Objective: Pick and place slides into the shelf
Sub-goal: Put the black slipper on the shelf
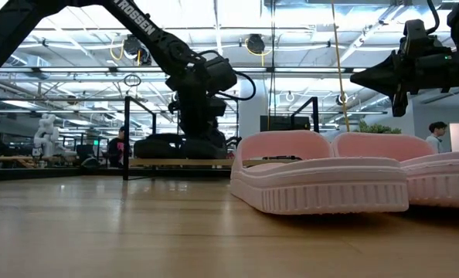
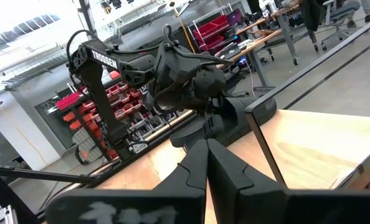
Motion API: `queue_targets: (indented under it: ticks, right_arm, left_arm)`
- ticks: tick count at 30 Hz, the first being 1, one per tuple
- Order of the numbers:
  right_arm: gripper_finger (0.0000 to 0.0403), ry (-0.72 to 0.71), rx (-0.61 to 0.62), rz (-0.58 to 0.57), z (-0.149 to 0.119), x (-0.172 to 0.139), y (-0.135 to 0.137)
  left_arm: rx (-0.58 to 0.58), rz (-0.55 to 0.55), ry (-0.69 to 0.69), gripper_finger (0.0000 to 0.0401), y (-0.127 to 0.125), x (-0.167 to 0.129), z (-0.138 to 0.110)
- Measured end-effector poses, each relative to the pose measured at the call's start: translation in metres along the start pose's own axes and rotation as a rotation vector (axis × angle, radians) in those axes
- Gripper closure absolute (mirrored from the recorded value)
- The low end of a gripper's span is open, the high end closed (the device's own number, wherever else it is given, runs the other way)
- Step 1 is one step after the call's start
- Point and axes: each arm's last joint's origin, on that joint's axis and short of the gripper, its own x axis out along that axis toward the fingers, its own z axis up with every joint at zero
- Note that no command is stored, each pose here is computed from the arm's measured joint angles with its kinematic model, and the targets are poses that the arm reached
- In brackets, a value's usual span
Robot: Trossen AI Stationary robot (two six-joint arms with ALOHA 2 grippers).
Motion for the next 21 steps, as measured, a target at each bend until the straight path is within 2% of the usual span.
queue_targets:
  ticks: [21]
  right_arm:
    - [0.0403, -0.003, 0.001, 0.001, 0.000, 0.000, 0.000]
  left_arm:
    - [0.054, 0.000, 0.113, 0.0401, 0.011, 0.007, -0.012]
